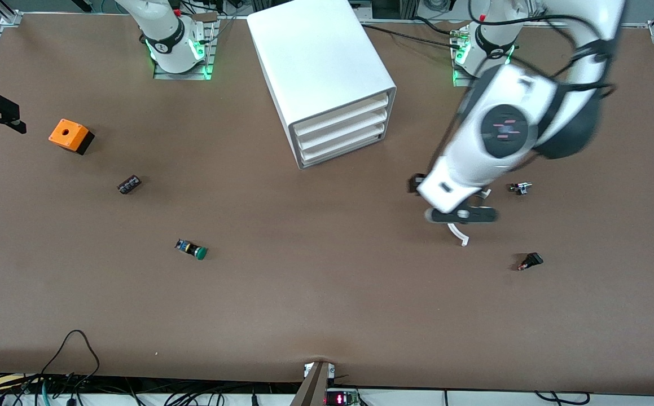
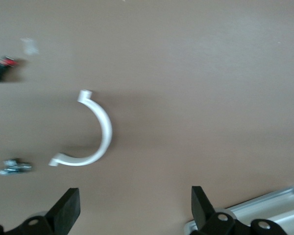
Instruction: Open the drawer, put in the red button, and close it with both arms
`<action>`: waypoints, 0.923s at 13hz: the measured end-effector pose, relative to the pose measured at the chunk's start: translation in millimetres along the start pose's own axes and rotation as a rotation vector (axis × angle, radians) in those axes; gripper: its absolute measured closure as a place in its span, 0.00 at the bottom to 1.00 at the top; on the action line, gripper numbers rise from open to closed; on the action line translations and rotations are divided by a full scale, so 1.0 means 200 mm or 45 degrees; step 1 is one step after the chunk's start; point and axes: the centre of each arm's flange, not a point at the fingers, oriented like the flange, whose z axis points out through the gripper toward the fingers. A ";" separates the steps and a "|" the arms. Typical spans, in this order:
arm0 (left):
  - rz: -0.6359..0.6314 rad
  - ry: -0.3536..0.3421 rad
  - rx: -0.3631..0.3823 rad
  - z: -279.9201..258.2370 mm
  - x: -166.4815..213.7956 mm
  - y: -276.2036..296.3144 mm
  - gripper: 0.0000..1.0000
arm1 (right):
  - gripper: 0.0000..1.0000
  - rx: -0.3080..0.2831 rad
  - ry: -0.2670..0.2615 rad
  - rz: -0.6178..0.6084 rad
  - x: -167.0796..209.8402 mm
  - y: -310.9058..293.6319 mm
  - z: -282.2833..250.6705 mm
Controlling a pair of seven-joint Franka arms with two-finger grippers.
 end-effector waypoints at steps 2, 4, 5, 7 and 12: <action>0.040 -0.008 0.004 -0.14 -0.01 -0.23 0.00 | 0.00 0.004 -0.008 -0.001 0.00 0.00 0.02; 0.094 0.009 0.005 -0.27 -0.05 -0.37 0.00 | 0.00 0.005 -0.012 -0.005 0.00 -0.01 0.02; 0.114 0.017 0.008 -0.33 -0.07 -0.43 0.00 | 0.00 0.008 -0.018 -0.007 0.00 -0.01 0.03; 0.155 0.038 0.009 -0.42 -0.10 -0.59 0.00 | 0.00 0.012 -0.027 -0.008 0.00 -0.02 0.04; 0.101 0.067 -0.015 -0.52 -0.20 -1.06 0.00 | 0.00 0.013 -0.030 -0.009 0.00 -0.02 0.04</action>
